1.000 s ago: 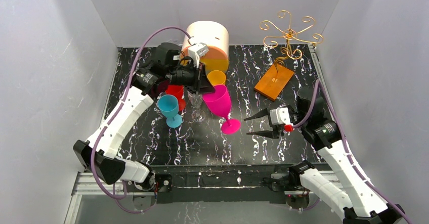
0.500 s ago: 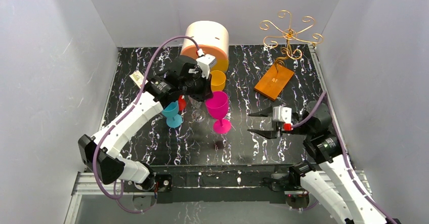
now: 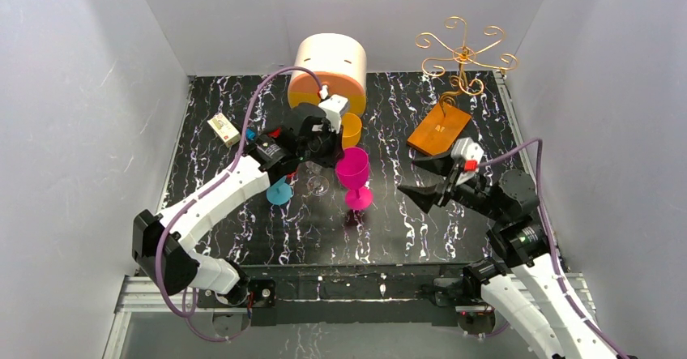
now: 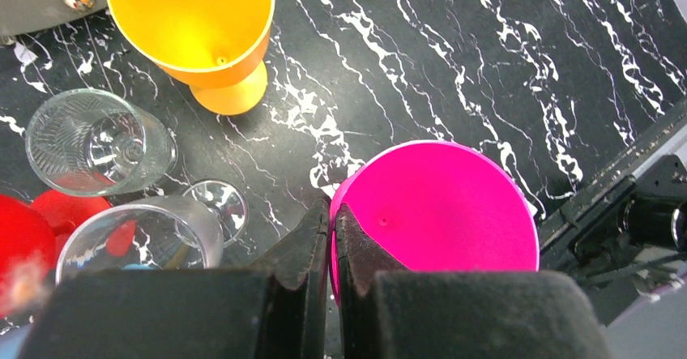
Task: Take the wine glass off the wine glass rack
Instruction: Place the wine glass at the center of the board.
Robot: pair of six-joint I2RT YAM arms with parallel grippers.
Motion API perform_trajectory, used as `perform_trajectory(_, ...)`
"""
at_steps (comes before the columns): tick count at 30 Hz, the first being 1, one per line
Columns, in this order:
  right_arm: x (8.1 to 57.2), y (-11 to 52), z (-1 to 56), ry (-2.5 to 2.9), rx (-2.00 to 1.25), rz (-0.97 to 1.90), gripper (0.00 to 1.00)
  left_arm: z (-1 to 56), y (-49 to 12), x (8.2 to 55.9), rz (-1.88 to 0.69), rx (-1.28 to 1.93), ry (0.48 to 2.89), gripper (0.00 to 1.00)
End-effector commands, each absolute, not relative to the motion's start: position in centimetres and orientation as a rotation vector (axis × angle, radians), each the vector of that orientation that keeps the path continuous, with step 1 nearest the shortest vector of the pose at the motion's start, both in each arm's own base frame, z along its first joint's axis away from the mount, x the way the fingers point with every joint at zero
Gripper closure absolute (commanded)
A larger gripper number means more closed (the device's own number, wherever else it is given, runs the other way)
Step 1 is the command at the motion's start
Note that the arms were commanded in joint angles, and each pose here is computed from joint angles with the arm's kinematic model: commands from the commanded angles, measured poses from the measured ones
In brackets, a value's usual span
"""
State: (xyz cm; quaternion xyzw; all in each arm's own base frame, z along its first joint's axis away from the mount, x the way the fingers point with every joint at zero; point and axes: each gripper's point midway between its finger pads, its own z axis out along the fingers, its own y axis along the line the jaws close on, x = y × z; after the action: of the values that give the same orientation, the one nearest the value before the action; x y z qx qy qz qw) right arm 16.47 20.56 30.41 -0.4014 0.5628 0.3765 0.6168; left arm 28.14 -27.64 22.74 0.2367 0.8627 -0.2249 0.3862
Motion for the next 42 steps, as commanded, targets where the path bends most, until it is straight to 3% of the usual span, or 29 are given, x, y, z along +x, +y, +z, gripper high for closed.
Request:
perform_trajectory(1,20.6,17.9,31.5,1.496,-0.475,0.822,0.21,23.6,-27.8,29.8,-0.537,0.522,2.124,1.0)
perform_trajectory(8,23.0,15.6,28.8,1.783,-0.091,0.782,0.15,21.5,-27.5,31.3,-0.444,0.484,2.145,1.0)
perform_trajectory(22,24.0,12.8,25.7,1.92,0.339,0.714,0.15,19.4,-27.9,33.1,-0.368,0.461,2.151,1.0)
perform_trajectory(42,24.9,13.1,23.1,2.043,0.378,0.661,0.11,18.6,-29.4,32.7,-0.397,0.583,2.117,1.0)
